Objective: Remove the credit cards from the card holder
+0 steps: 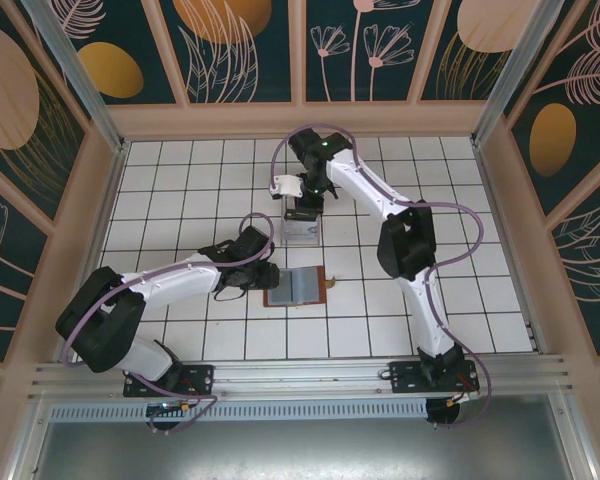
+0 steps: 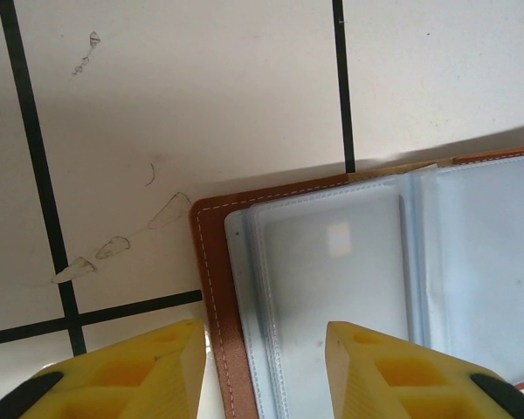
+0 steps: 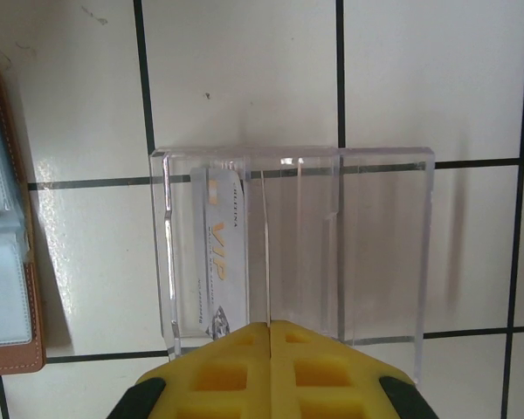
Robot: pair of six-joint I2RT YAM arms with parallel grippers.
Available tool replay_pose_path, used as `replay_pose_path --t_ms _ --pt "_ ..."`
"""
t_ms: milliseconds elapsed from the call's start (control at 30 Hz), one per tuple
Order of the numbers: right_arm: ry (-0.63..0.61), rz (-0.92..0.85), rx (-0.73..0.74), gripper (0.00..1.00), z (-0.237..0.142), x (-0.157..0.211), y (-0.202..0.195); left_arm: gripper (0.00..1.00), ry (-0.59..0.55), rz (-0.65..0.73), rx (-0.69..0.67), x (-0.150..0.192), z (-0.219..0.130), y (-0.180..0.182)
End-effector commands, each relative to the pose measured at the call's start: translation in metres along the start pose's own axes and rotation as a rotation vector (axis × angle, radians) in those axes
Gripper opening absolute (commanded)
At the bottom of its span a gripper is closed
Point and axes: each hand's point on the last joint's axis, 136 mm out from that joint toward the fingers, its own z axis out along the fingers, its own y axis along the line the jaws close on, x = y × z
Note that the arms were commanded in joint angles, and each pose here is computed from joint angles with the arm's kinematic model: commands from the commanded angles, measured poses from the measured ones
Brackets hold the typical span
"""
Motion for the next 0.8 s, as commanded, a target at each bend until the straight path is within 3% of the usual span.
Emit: replay_pose_path --t_ms 0,333,600,767 --pt "0.011 -0.006 -0.038 0.00 0.009 0.002 0.005 0.42 -0.006 -0.010 -0.003 0.000 -0.003 0.000" --pt "0.031 -0.016 -0.075 0.00 0.033 0.005 0.013 0.42 -0.001 -0.008 -0.003 0.001 -0.003 0.000" --pt "0.045 -0.017 -0.066 0.17 0.042 0.006 0.010 0.43 -0.004 -0.004 -0.011 0.000 -0.004 0.002" --pt "0.053 -0.013 -0.022 0.22 0.041 0.006 0.001 0.43 -0.009 -0.003 -0.012 -0.001 -0.005 0.002"
